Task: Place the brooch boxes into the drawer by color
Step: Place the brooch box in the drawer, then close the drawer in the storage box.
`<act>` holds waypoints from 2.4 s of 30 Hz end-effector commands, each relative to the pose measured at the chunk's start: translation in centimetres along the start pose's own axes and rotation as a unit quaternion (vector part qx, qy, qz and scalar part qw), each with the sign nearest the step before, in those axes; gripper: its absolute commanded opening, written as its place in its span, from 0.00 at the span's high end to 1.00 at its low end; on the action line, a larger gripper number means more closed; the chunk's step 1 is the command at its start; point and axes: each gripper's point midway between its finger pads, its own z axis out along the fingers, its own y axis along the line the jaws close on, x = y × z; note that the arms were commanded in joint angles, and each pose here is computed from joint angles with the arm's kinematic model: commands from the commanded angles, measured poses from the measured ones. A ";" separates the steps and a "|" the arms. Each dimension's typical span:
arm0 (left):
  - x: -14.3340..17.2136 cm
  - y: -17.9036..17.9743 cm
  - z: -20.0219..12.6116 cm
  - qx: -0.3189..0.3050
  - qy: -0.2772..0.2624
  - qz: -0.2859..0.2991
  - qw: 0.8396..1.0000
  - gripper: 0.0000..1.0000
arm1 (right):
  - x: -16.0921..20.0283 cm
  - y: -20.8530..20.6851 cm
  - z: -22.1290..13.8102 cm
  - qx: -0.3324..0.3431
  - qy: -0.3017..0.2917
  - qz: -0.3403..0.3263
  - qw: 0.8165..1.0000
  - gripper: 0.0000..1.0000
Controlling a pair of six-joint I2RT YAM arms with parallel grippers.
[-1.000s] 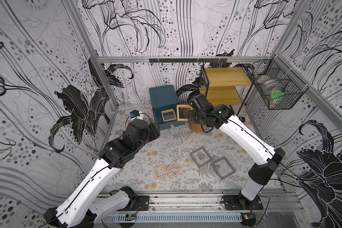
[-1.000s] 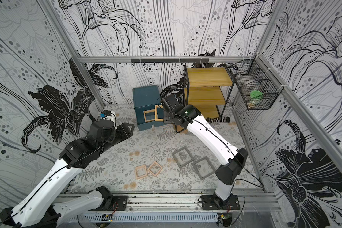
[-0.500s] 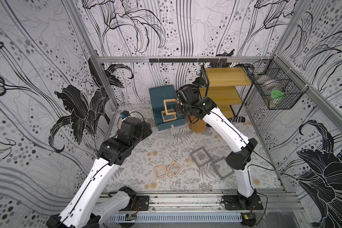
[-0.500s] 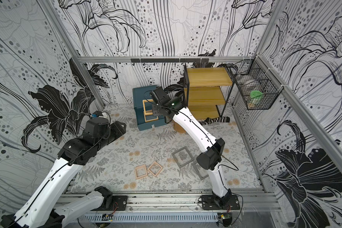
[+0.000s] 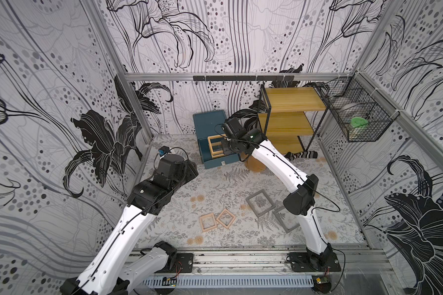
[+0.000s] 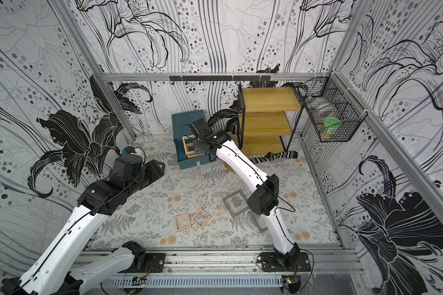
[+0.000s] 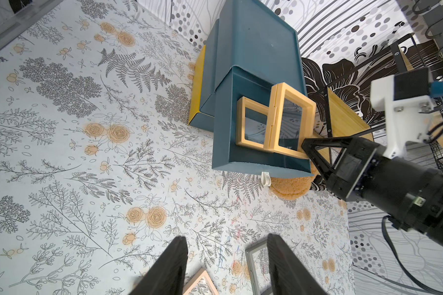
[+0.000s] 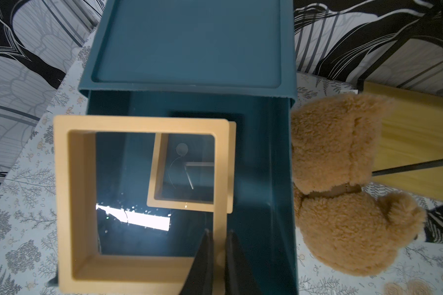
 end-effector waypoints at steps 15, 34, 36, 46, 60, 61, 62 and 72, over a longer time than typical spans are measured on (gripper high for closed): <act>0.0 0.3 -0.2 0.007 -0.007 0.026 1.000 0.45 | 0.3 0.0 3.6 0.001 0.007 -0.008 1.000 1.00; 0.1 -0.1 -0.2 0.016 -0.004 0.023 1.000 0.45 | 0.5 -1.8 5.1 0.031 0.013 0.019 0.999 1.00; 0.1 0.0 -0.2 0.015 -0.002 0.024 1.000 0.45 | 0.5 -1.9 5.1 0.031 0.013 0.023 0.999 0.99; 0.2 -0.1 0.0 0.017 -0.001 0.023 1.000 0.45 | -0.2 -1.1 4.7 0.007 0.004 0.028 1.000 0.75; -0.6 -1.2 0.9 0.024 -0.008 0.013 1.000 0.44 | -3.3 -0.8 -1.1 -0.028 -0.043 0.073 0.996 0.74; -0.8 -1.4 1.1 0.025 -0.009 0.012 1.000 0.44 | -3.4 -0.8 -1.7 -0.033 -0.046 0.081 0.995 0.74; -0.9 -1.5 1.3 0.025 -0.009 0.010 1.000 0.44 | -3.3 -0.8 -2.2 -0.039 -0.046 0.089 0.994 0.74; -3.9 -2.4 5.2 0.029 -0.021 -0.040 0.999 0.39 | -0.8 0.0 -7.2 -0.132 -0.043 0.210 0.968 0.73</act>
